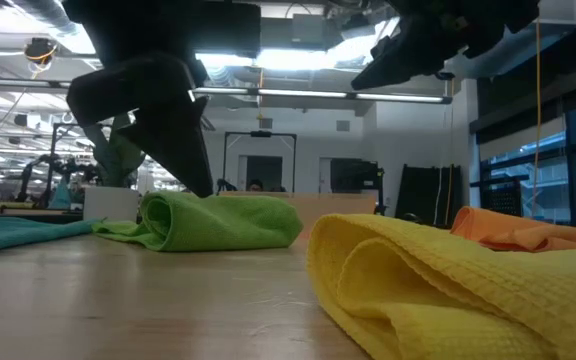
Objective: Roll microfiber towels into tight, uniform cylinder then place into a basket
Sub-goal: Roll the green microfiber cloth
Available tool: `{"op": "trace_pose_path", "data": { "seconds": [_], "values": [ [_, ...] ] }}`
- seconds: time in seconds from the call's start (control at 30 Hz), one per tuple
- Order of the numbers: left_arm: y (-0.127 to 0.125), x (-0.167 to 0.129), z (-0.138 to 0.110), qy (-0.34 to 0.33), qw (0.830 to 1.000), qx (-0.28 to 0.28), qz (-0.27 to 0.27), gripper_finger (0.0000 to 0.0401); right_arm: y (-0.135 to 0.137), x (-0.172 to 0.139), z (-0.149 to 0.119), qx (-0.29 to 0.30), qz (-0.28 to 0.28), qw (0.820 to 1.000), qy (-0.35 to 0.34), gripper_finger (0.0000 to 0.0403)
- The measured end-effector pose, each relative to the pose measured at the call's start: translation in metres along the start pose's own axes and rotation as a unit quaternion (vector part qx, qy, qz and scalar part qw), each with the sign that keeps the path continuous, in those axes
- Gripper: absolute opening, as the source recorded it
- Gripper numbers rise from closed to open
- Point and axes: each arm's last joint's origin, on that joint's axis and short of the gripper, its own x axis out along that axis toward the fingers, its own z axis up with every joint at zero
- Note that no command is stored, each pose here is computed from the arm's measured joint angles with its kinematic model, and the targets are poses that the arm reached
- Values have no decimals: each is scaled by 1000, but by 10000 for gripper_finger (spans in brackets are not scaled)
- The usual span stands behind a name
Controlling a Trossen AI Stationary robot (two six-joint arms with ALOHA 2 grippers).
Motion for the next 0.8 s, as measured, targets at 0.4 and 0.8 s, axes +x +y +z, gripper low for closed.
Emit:
{"op": "trace_pose_path", "data": {
  "seconds": [0.4, 0.8],
  "values": [
    [-2, 9, -1, 9, 999, 31, 4, 82, 0, 0, 0, 0, 0, 1000, 1, 119],
    [-8, 31, -10, 49, 994, 94, 28, 81, 0, 0, -1, 1, 1, 1000, 5, 119]
  ]
}}
